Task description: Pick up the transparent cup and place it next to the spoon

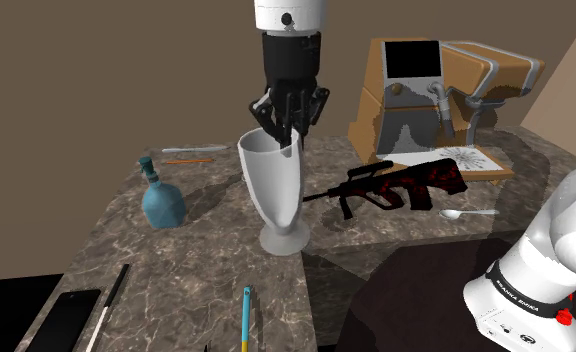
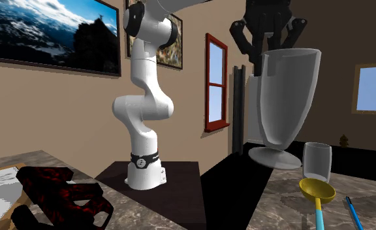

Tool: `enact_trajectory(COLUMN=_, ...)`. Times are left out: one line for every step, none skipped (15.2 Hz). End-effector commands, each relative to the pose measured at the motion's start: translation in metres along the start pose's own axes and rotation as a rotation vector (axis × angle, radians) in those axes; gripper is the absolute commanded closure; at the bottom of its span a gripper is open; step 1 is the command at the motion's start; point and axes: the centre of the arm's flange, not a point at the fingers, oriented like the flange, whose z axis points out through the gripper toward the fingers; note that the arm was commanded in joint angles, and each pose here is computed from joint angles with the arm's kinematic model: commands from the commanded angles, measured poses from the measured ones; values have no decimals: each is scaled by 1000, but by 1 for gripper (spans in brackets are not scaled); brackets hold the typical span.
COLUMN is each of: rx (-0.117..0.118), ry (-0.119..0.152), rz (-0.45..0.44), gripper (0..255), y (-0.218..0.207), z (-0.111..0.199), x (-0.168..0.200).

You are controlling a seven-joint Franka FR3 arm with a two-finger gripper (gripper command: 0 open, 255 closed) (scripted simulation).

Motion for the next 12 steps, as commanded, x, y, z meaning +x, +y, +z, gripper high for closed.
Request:
enact_trajectory(rx=0, ry=1, rz=0, gripper=255, y=-1, z=-12, x=-1)
enact_trajectory(rx=0, ry=1, rz=0, gripper=255, y=-1, z=-17, x=-1)
enact_trajectory(rx=0, ry=1, rz=0, gripper=255, y=-1, z=-23, x=-1)
enact_trajectory(rx=0, ry=1, rz=0, gripper=255, y=-1, z=-28, x=-1)
enact_trajectory(rx=0, ry=1, rz=0, gripper=255, y=-1, z=-33, x=-1)
enact_trajectory(rx=0, ry=1, rz=0, gripper=255, y=-1, z=-39, x=-1)
enact_trajectory(rx=0, ry=1, rz=0, gripper=255, y=-1, z=-44, x=-2)
enact_trajectory(rx=0, ry=1, rz=0, gripper=255, y=-1, z=-49, x=-2)
enact_trajectory(rx=0, ry=1, rz=0, gripper=255, y=-1, z=-54, x=-2)
enact_trajectory(rx=0, ry=1, rz=0, gripper=255, y=-1, z=-60, x=-2)
enact_trajectory(rx=0, ry=1, rz=0, gripper=255, y=-1, z=-65, x=-2)
enact_trajectory(rx=0, ry=1, rz=0, gripper=255, y=-1, z=-70, x=-2)
